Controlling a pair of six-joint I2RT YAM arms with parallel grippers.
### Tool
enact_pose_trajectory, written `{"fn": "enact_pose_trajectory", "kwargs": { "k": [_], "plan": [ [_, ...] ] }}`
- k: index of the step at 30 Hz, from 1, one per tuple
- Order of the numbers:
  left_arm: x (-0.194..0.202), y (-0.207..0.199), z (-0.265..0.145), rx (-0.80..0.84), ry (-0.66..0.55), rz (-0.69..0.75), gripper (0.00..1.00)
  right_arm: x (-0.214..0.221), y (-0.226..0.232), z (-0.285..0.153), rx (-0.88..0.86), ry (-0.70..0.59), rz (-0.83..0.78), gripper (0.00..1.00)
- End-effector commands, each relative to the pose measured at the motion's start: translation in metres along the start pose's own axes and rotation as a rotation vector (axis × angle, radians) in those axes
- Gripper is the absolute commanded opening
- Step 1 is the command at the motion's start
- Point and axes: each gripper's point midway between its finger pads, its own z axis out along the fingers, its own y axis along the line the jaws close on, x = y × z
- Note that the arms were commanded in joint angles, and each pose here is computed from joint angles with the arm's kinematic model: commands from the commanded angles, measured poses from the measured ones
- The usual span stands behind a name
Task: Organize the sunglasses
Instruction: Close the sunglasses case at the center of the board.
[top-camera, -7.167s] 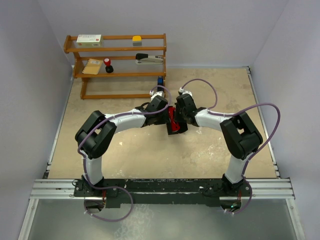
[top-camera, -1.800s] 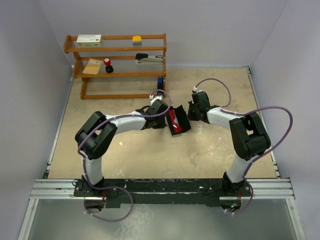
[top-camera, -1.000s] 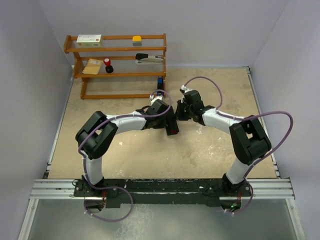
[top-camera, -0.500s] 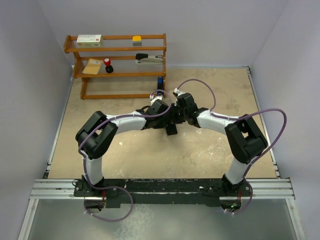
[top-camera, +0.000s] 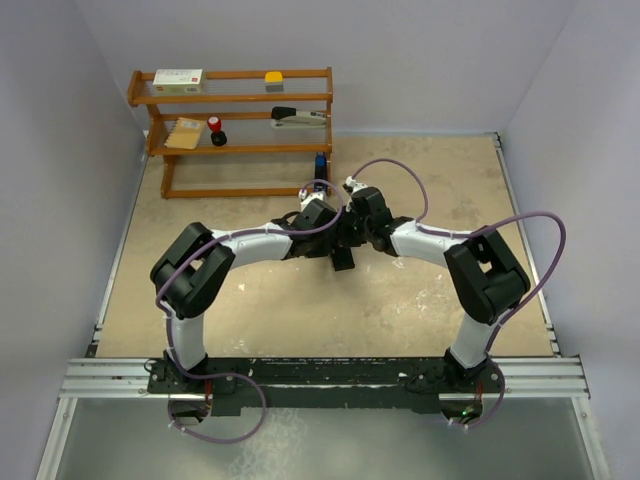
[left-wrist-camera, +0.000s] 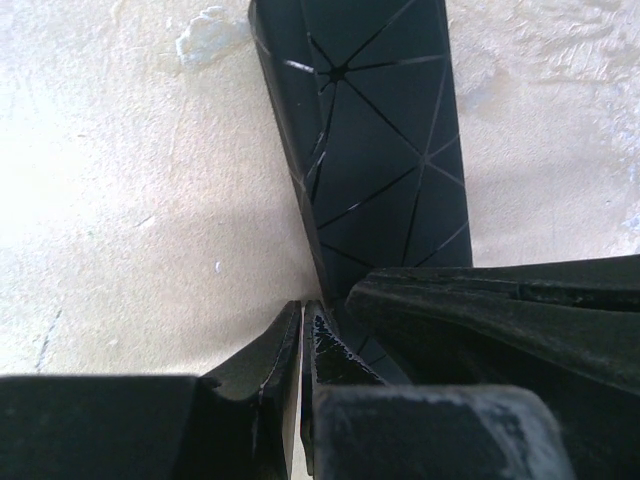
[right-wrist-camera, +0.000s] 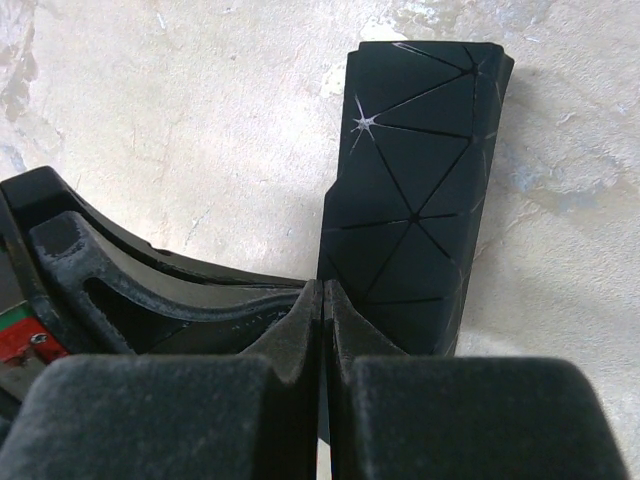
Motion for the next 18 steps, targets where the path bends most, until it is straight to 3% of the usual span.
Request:
{"fn": "enact_pose_trajectory", "kwargs": {
  "k": [1, 10, 14, 18],
  "plan": [
    [-0.038, -0.015, -0.030, 0.022, -0.107, 0.024, 0.00, 0.019, -0.018, 0.003, 0.068, 0.053, -0.014, 0.00],
    [-0.073, 0.009, -0.072, -0.064, -0.202, 0.028, 0.00, -0.016, -0.002, -0.015, 0.057, -0.016, -0.067, 0.02],
    [-0.091, 0.020, -0.095, -0.081, -0.248, 0.025, 0.00, -0.038, 0.008, -0.031, 0.051, -0.062, -0.087, 0.11],
    [-0.109, 0.033, -0.115, -0.102, -0.295, 0.030, 0.07, -0.060, 0.018, -0.049, 0.055, -0.111, -0.114, 0.18]
  ]
}}
